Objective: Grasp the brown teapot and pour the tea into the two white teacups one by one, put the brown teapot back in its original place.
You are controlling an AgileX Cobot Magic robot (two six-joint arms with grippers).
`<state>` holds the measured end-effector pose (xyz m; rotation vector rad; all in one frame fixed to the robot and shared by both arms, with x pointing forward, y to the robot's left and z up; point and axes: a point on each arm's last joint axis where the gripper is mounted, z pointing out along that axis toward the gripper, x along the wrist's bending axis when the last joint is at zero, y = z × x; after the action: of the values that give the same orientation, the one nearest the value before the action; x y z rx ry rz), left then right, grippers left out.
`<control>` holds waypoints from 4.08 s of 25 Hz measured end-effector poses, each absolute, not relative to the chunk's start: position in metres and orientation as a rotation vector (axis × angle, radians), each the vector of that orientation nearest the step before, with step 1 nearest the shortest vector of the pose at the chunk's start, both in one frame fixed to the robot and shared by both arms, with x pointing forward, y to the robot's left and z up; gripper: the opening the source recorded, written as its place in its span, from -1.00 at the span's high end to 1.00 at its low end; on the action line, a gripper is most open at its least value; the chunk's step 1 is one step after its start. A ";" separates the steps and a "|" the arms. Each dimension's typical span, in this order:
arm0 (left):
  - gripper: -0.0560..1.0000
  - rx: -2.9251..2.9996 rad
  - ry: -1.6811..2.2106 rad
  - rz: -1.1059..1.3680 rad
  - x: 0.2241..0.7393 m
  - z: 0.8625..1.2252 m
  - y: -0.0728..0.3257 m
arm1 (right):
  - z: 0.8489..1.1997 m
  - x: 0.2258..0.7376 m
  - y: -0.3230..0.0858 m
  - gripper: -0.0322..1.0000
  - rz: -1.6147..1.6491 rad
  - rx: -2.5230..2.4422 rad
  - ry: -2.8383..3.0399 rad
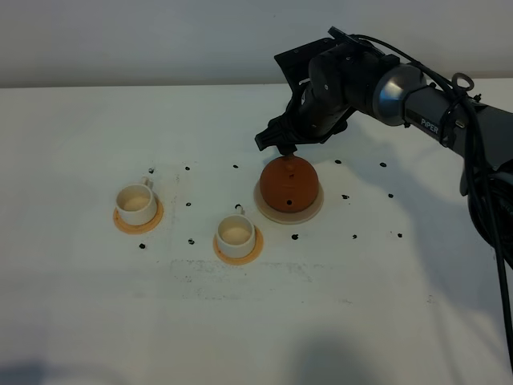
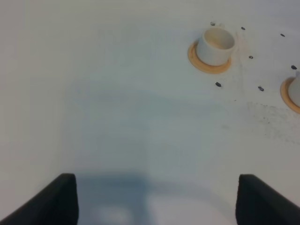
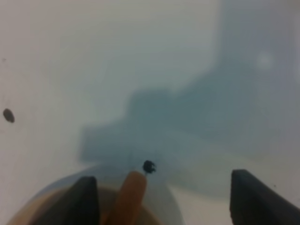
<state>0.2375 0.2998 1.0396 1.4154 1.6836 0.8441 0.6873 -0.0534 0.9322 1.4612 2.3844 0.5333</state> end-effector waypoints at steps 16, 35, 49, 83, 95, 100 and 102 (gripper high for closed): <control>-0.39 1.415 1.684 0.844 0.238 1.040 0.300 | 0.932 0.688 -0.057 -0.19 0.473 1.419 2.383; -0.39 1.415 1.684 0.844 0.238 1.040 0.300 | 0.933 0.688 -0.062 -0.20 0.406 1.410 2.384; -0.39 1.415 1.684 0.844 0.238 1.040 0.300 | 0.933 0.687 -0.067 -0.20 0.320 1.377 2.386; -0.39 1.415 1.684 0.844 0.238 1.040 0.300 | 0.931 0.683 -0.076 -0.19 0.194 1.411 2.433; -0.39 1.415 1.684 0.844 0.238 1.040 0.300 | 0.931 0.681 -0.079 -0.19 0.133 1.406 2.437; -0.39 1.415 1.684 0.844 0.238 1.040 0.300 | 0.932 0.680 -0.080 -0.19 0.118 1.407 2.442; -0.39 1.415 1.684 0.844 0.238 1.040 0.300 | 0.934 0.679 -0.080 -0.19 0.111 1.409 2.444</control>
<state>0.2375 0.2998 1.0396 1.4154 1.6836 0.8441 0.6790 -0.0805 0.9345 1.4087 2.4436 0.1113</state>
